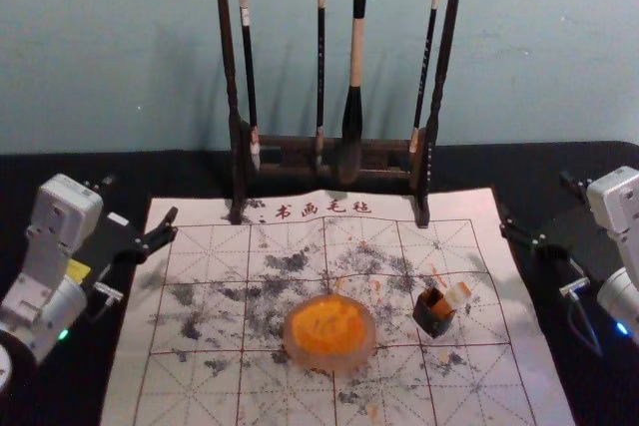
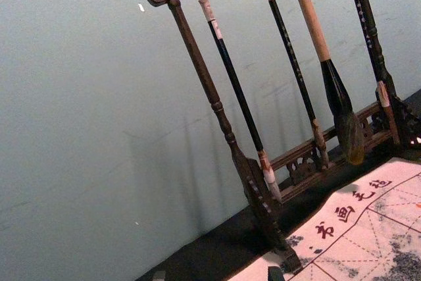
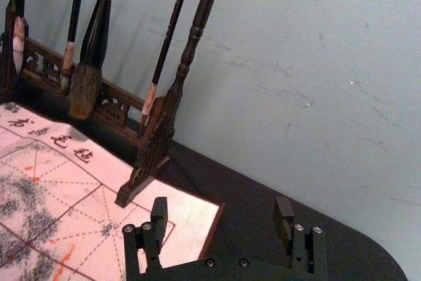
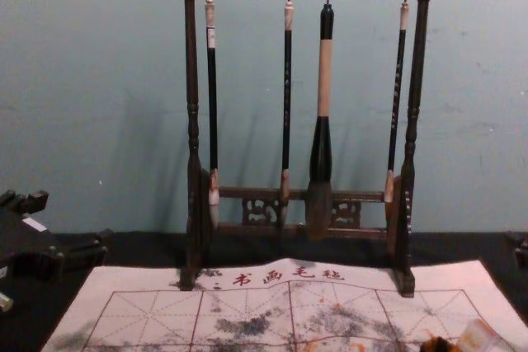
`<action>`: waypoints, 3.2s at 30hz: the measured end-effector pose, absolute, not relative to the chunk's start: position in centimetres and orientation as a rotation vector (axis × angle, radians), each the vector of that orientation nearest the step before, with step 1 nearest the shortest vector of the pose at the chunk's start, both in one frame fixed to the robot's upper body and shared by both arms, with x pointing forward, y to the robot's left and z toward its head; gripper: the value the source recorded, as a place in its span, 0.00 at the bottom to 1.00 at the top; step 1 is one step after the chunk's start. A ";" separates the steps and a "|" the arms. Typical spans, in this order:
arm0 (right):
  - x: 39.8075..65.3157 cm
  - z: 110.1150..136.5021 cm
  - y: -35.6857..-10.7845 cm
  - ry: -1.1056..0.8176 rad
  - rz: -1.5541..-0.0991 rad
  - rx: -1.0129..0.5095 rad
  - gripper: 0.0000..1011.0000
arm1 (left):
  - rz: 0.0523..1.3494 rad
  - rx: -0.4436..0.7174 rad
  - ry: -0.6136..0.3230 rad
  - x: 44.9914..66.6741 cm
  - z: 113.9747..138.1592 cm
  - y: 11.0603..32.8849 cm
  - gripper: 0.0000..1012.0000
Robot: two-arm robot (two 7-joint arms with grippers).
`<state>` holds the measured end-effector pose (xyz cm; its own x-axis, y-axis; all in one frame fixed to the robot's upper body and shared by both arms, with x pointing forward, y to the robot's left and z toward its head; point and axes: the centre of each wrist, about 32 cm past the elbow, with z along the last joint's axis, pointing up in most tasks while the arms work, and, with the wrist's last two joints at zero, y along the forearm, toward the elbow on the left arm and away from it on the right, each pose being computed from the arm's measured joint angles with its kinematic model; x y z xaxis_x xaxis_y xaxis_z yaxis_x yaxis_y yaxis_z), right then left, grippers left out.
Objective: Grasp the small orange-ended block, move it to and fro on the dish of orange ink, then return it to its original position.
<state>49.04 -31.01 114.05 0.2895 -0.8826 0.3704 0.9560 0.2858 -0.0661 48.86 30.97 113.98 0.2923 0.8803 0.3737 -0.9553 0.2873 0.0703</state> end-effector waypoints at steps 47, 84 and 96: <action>42.3 114.5 -31.5 0.033 -0.971 -0.094 0.99 | 1.248 0.304 -0.285 48.9 114.0 31.0 0.99; 43.9 112.0 -31.1 0.195 -0.890 -0.151 0.99 | 1.248 0.304 -0.285 48.9 114.0 31.0 0.99; 44.4 111.7 -31.3 0.207 -0.871 -0.145 0.99 | 1.248 0.304 -0.285 48.9 114.0 31.0 0.99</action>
<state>44.35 -31.30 111.72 0.6259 -0.7706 -0.1206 0.7425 0.6360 -0.2102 48.86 30.97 113.98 0.2923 0.8803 0.3737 -0.9552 0.2874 0.0702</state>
